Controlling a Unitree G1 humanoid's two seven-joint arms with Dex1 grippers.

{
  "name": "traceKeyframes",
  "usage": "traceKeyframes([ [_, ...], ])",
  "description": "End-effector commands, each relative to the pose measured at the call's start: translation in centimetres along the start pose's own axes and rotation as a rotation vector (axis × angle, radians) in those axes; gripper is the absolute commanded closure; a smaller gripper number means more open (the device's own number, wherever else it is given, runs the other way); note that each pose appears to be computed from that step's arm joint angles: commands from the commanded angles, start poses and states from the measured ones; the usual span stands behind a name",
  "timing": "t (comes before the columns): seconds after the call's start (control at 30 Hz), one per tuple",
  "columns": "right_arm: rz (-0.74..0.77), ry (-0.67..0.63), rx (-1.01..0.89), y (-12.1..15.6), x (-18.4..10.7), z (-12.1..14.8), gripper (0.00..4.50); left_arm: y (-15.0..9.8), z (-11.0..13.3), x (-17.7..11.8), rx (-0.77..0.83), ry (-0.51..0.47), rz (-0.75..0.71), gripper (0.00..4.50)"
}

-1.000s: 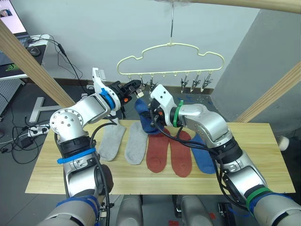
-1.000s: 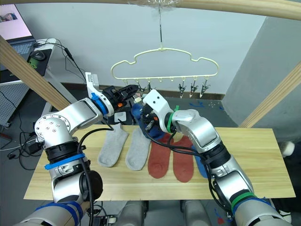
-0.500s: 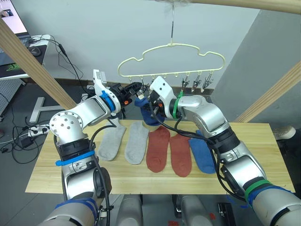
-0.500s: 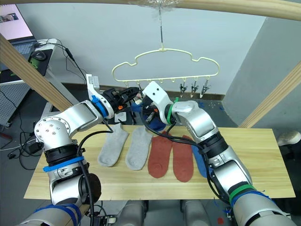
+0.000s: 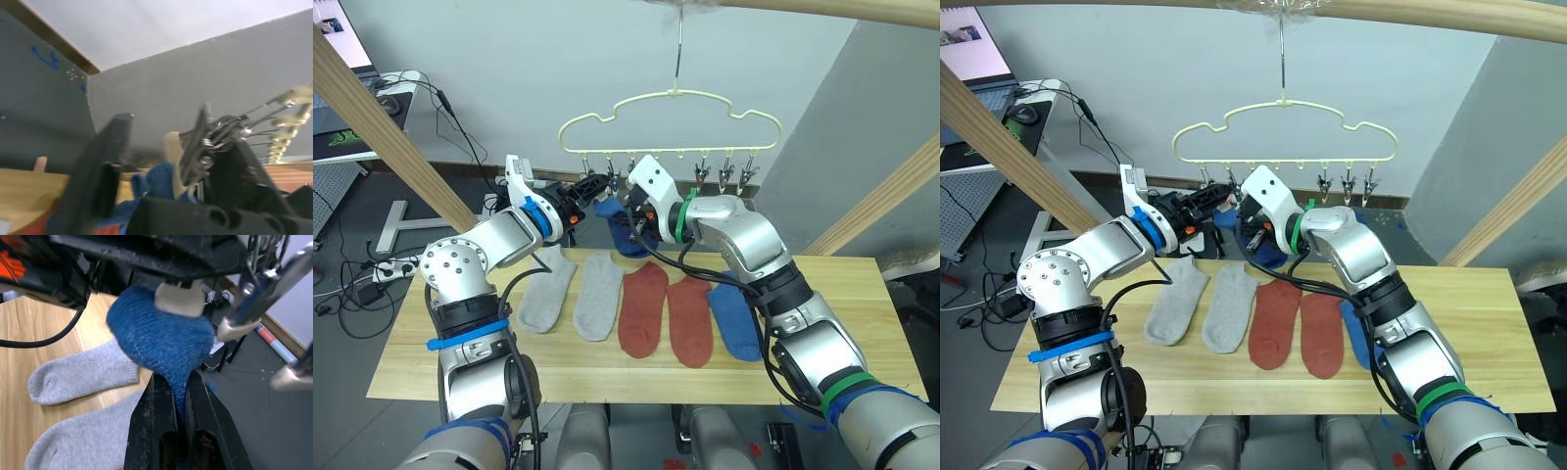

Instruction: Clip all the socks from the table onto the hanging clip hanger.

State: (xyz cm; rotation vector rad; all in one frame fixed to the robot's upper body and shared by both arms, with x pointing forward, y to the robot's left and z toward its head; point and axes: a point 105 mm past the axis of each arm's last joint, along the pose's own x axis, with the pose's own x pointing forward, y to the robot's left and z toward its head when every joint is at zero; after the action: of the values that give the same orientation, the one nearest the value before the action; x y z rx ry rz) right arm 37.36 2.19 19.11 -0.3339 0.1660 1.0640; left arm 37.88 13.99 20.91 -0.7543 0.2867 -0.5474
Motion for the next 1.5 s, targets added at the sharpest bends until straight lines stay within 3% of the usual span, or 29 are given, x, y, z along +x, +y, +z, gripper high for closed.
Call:
traceKeyframes([
  [0.03,0.008,-0.064,-0.037,0.1,-0.3,2.2,4.50,-1.1,0.4,-0.2,0.021,-0.011,-0.046,1.72],
  [0.13,0.010,-0.065,-0.033,0.2,-0.3,2.2,4.50,-1.3,0.4,-0.3,0.014,-0.014,-0.059,1.72],
  [0.23,0.008,-0.065,-0.032,0.3,-0.3,2.1,3.74,-1.3,0.6,-0.5,0.005,-0.021,-0.062,1.69],
  [0.47,0.017,-0.050,-0.037,1.0,-0.6,1.4,1.37,-1.2,0.9,-1.7,0.110,-0.022,-0.057,1.69],
  [0.8,0.008,-0.008,-0.002,3.1,-4.3,-1.4,1.37,0.6,-1.5,-5.8,0.570,0.006,0.003,1.69],
  [1.0,-0.061,-0.005,0.036,3.6,-7.1,-2.3,1.37,0.2,-1.5,-6.5,0.903,-0.049,-0.034,1.69],
  [1.23,-0.152,-0.019,0.048,2.5,-13.5,-2.3,1.37,-2.0,-1.9,-5.3,1.061,-0.209,-0.059,1.69],
  [1.5,-0.195,0.000,-0.003,1.1,-20.2,-0.5,1.37,-3.2,-3.0,-2.8,1.074,-0.344,-0.057,1.69],
])
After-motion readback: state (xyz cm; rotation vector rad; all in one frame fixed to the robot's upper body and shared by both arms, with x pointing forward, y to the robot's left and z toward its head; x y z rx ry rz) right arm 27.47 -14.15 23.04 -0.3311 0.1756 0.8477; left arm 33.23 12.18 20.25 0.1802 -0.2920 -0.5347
